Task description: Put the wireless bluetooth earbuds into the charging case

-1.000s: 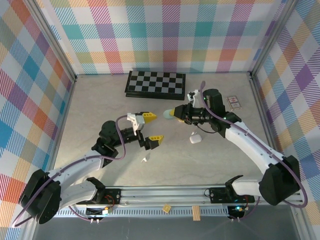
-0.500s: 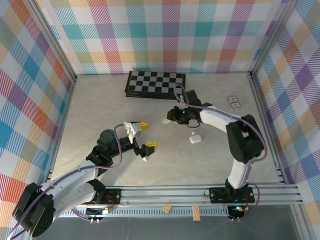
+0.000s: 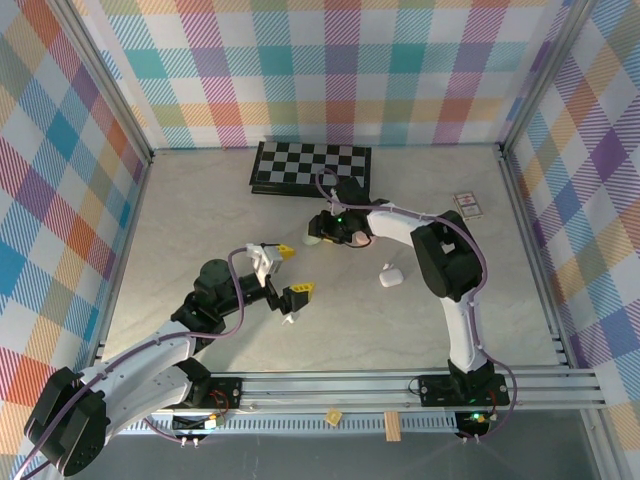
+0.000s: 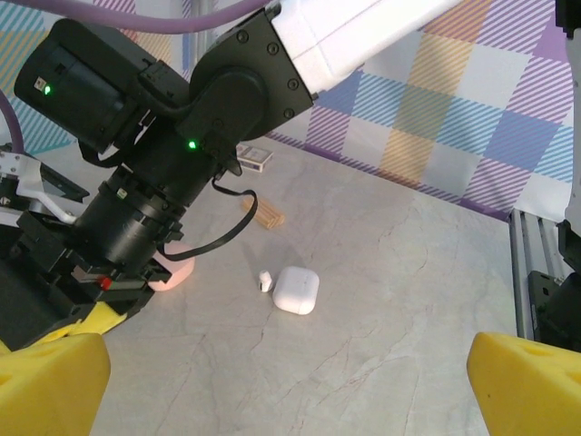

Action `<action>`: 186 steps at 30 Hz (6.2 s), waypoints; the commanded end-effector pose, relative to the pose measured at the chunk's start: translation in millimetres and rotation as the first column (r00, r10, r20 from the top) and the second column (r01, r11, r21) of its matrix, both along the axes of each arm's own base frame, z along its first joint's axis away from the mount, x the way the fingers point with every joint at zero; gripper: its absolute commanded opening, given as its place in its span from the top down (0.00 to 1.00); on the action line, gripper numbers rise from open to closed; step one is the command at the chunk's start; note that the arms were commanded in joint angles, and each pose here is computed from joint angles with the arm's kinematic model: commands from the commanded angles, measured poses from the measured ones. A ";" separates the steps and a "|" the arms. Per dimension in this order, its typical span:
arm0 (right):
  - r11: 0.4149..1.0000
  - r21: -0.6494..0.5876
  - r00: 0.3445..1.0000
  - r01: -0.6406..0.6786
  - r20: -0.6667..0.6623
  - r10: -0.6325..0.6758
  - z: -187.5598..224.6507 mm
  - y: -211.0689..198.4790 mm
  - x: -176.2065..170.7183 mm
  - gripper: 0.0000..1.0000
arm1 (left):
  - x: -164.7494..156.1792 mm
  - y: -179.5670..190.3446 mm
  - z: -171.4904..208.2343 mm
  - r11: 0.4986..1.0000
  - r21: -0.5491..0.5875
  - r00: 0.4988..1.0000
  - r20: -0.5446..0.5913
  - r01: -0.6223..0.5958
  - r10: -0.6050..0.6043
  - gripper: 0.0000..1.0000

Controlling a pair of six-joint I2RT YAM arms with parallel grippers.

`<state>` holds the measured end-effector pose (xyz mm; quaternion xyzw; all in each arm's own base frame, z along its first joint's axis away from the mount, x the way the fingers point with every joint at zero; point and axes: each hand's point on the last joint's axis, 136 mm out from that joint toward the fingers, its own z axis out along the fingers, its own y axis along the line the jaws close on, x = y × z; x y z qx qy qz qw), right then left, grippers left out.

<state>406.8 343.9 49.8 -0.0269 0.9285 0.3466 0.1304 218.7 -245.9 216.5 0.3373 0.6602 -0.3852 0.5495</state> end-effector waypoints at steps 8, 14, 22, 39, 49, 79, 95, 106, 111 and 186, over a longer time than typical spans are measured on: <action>0.989 -0.146 0.986 0.002 0.164 0.022 51.8 -48.1 -2.9 0.34 | 6.8 2.2 -0.9 0.999 0.001 0.999 -0.015 -0.040 0.040 0.00; 0.970 -0.147 0.962 0.194 0.222 -0.159 70.6 -110.8 -25.9 0.28 | 11.8 -3.8 -7.1 0.999 0.017 0.999 -0.024 -0.030 0.031 0.00; 0.832 -0.205 0.856 0.516 0.160 -0.491 49.6 -210.1 -97.6 0.24 | 17.8 -15.4 -11.4 0.999 0.033 1.000 -0.022 -0.004 0.005 0.00; 0.856 -0.188 0.866 0.483 -0.042 -0.498 0.2 -190.5 -121.6 0.28 | 22.2 -26.4 -15.8 0.999 0.029 1.000 -0.023 0.019 -0.019 0.00; 0.859 -0.266 0.888 0.438 -0.016 -0.459 -14.2 -188.0 -100.8 0.42 | 16.5 -15.2 -17.2 0.999 0.044 1.000 -0.023 -0.016 0.017 0.00; 0.743 -0.642 0.979 0.189 0.062 -0.196 -28.1 -183.6 -117.4 0.55 | 22.4 -17.3 -17.4 0.998 0.051 0.999 -0.030 -0.027 0.029 0.00; 0.887 -0.422 0.844 -0.188 0.393 0.365 74.0 -111.4 -153.1 0.56 | 31.8 12.5 -23.6 0.953 0.148 0.754 -0.584 -0.265 0.300 0.00; 0.843 -0.356 0.626 -0.403 0.565 0.537 136.2 -65.8 -189.3 0.56 | 10.2 -19.3 -22.7 0.975 0.149 0.376 -0.904 -0.163 0.201 0.18; 0.836 -0.329 0.602 -0.438 0.583 0.545 139.7 -58.1 -195.6 0.56 | 12.5 -43.2 -11.1 0.988 0.048 0.374 -0.922 -0.144 0.099 0.30; 0.723 0.010 0.452 -0.691 0.786 0.422 291.4 -80.3 -255.9 0.93 | -67.9 -51.2 99.6 0.922 -0.070 0.916 -0.107 0.381 -0.386 0.36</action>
